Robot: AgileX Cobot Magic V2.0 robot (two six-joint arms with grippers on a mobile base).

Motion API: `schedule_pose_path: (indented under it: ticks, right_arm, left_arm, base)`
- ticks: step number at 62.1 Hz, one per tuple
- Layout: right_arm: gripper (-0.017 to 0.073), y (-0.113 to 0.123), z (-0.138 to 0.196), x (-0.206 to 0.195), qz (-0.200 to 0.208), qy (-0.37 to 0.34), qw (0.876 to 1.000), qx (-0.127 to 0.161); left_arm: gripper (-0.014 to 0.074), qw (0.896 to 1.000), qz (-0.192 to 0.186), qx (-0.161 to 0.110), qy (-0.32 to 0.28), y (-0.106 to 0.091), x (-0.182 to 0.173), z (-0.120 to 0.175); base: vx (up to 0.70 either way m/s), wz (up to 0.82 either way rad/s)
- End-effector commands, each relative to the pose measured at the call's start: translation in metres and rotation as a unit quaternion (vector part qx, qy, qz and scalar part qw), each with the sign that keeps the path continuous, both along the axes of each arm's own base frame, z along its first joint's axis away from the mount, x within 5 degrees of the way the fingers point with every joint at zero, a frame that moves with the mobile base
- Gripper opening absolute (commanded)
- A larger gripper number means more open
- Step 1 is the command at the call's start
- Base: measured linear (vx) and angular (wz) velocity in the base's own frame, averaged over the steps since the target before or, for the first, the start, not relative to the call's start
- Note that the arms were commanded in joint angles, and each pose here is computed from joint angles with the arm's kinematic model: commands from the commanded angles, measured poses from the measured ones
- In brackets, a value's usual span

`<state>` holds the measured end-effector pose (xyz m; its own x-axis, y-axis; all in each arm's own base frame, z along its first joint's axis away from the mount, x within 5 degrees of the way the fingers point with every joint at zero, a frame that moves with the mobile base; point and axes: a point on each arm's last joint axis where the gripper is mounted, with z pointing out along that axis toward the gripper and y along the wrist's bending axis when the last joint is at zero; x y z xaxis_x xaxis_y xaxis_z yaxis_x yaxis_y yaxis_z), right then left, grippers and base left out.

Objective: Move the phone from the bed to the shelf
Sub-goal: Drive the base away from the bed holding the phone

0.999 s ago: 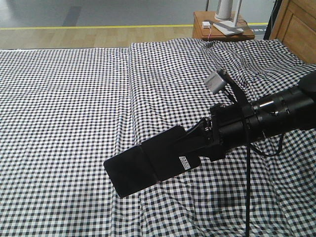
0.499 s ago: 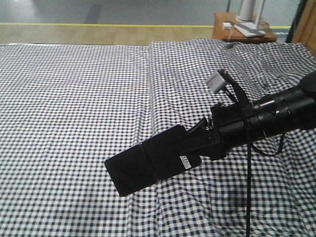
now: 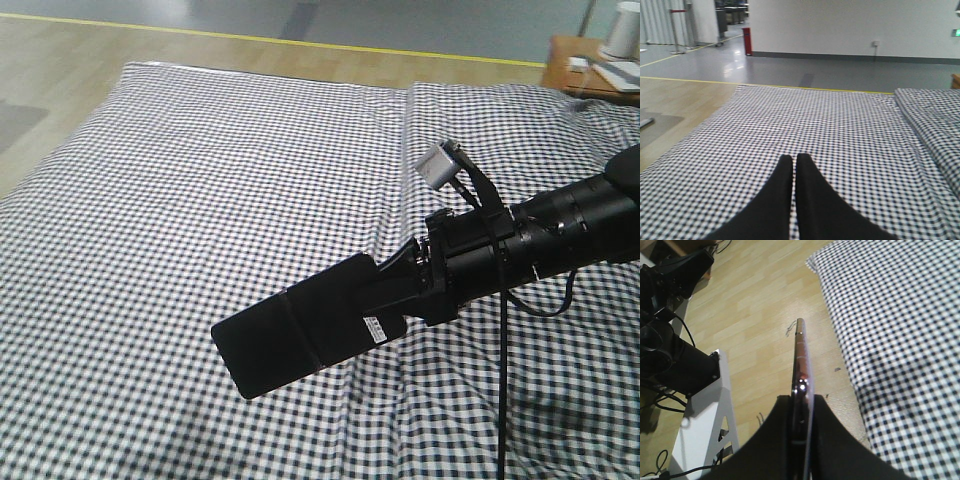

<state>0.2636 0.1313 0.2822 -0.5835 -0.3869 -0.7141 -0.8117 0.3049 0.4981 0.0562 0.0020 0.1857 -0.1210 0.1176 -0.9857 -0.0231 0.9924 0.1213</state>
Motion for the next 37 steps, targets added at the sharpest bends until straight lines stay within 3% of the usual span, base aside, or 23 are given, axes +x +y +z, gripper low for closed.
schedule_pose_path:
  ticks: [1,37]
  right_arm:
    - [-0.0002,0.0032,0.0262,-0.0108,0.028,-0.004,0.998,0.058]
    - [-0.0002,0.0032,0.0262,-0.0108,0.028,-0.004,0.998,0.058]
  left_arm:
    - [0.0001,0.999,-0.001,-0.005,-0.054,-0.0002,-0.0013,0.0145]
    - [0.0001,0.999,-0.001,-0.005,-0.054,-0.0002,-0.0013,0.0145]
  base:
    - [-0.11,0.43]
    - [-0.11,0.43]
